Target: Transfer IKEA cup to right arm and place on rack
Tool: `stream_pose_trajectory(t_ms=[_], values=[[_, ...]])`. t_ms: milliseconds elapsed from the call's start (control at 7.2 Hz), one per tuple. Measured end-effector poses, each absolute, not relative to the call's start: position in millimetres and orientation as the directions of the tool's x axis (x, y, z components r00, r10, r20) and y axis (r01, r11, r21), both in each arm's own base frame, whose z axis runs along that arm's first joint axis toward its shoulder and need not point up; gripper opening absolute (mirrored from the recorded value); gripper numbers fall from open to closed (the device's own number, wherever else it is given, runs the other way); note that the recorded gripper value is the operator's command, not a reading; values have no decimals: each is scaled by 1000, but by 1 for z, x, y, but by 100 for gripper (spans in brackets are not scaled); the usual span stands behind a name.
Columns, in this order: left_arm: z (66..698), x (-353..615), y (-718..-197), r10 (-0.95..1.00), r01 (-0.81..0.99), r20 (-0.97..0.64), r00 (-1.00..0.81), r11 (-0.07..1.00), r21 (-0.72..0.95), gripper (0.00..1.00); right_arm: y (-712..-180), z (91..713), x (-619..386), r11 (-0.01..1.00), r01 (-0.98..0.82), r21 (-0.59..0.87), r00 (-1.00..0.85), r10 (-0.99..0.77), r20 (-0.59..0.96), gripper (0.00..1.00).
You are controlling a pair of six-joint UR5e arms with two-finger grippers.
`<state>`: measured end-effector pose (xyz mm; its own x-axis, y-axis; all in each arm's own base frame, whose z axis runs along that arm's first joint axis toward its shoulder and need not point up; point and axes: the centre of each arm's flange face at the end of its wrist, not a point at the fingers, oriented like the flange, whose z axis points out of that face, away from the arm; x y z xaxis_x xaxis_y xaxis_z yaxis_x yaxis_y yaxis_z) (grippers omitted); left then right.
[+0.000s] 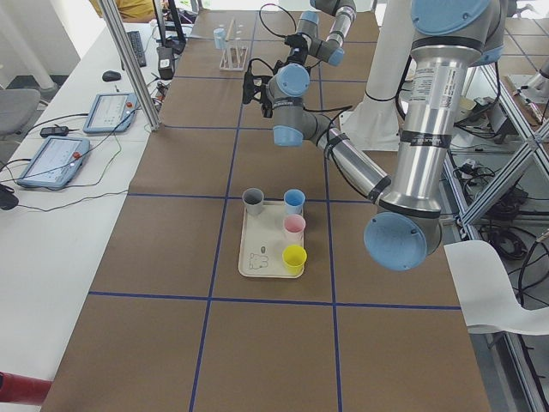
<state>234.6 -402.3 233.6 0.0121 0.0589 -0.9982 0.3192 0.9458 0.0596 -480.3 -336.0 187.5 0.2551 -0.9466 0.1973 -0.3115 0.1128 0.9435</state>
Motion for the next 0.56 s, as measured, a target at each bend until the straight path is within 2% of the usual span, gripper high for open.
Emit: stream_pose_trajectory(t_ms=[556], values=[[201,302,-374,19,275,-998,-65,961,0,0,-337,194,-487,99,-350,931,270,-942,202,100]])
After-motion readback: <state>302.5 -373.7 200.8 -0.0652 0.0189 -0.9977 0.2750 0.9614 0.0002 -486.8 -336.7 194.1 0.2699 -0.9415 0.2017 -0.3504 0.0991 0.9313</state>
